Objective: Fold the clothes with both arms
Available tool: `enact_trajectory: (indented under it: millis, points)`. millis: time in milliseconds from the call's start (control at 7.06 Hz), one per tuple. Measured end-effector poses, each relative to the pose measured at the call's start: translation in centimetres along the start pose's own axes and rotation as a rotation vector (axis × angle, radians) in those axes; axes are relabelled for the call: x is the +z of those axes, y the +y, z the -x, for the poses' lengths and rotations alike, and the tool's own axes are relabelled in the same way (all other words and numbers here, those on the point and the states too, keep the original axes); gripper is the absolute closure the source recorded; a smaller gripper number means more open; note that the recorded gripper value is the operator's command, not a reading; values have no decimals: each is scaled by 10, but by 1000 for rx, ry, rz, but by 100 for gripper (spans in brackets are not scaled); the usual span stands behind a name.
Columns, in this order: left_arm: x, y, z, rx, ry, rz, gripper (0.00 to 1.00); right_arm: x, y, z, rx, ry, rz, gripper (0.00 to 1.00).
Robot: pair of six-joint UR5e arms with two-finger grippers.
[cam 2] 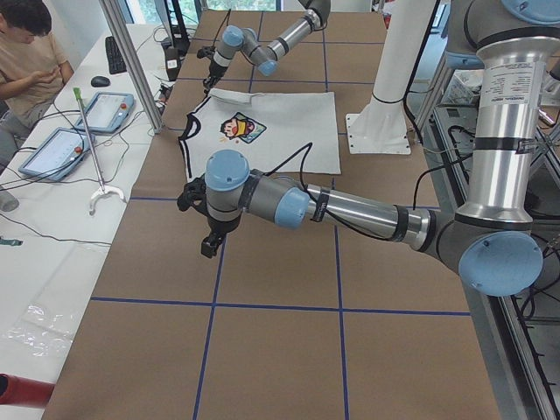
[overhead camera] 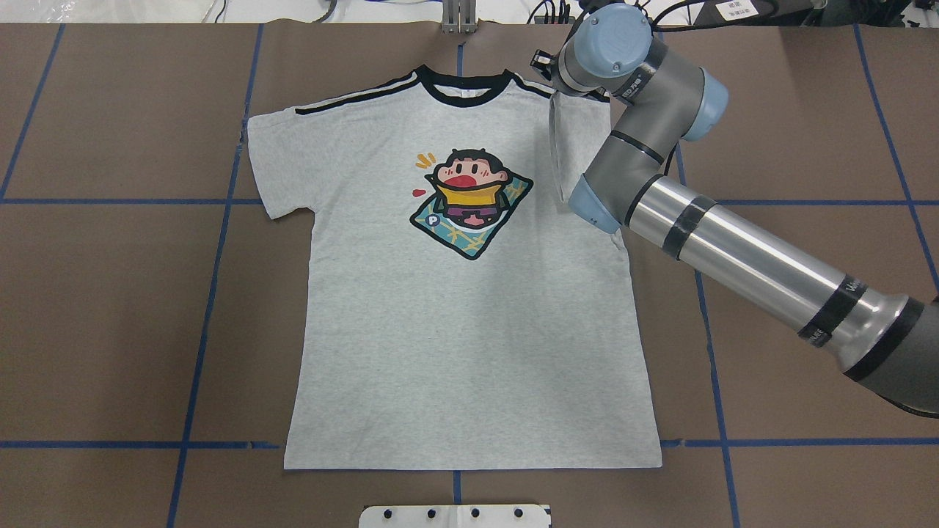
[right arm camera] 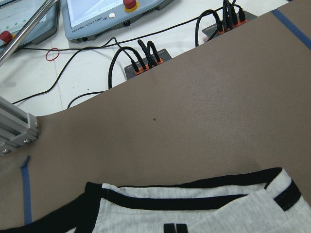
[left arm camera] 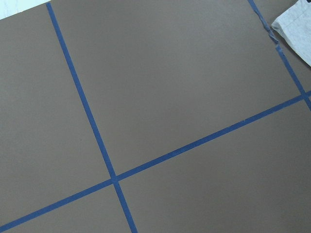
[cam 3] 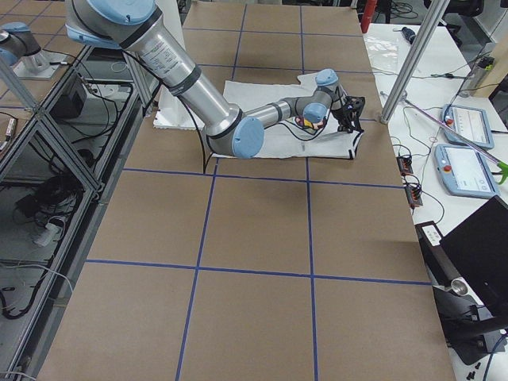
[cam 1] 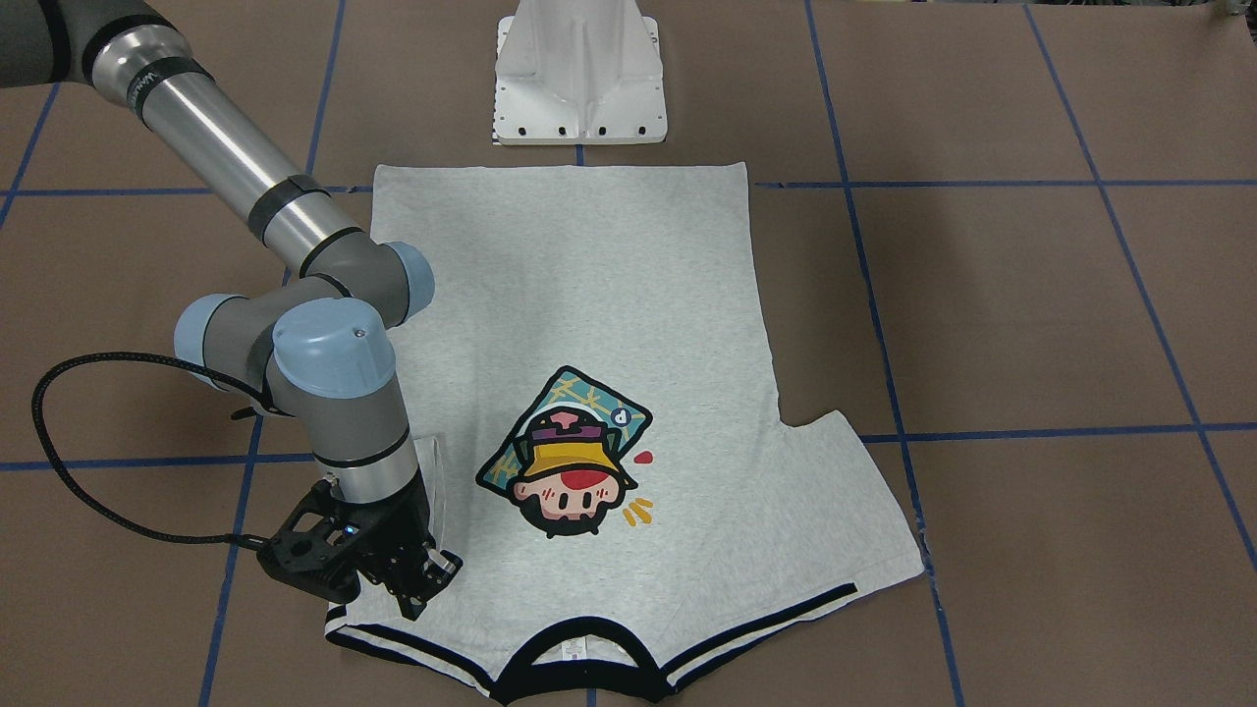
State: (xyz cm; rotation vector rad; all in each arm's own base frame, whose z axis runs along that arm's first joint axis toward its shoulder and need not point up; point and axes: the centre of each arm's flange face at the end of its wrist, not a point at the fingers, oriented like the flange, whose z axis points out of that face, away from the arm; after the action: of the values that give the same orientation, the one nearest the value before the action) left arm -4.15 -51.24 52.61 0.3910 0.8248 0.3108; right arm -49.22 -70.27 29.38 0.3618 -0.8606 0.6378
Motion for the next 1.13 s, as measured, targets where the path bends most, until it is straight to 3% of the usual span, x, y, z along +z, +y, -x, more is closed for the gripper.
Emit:
enact_trajectory:
  millis: [425,708,992,1133]
  points:
    - [-1,-2,-4,-10,10,-6,0,2,39,24,-65,-19,-47,0]
    - [6,-28,-30,-101,43,-49,0,-15,43,24,-125,-60,-49,0]
    - [46,-72,-93,-191,121,-92,1,-49,29,-17,-119,-121,90,1]
    - [69,-98,-119,-213,159,-111,1,-71,24,-52,-108,-120,153,1]
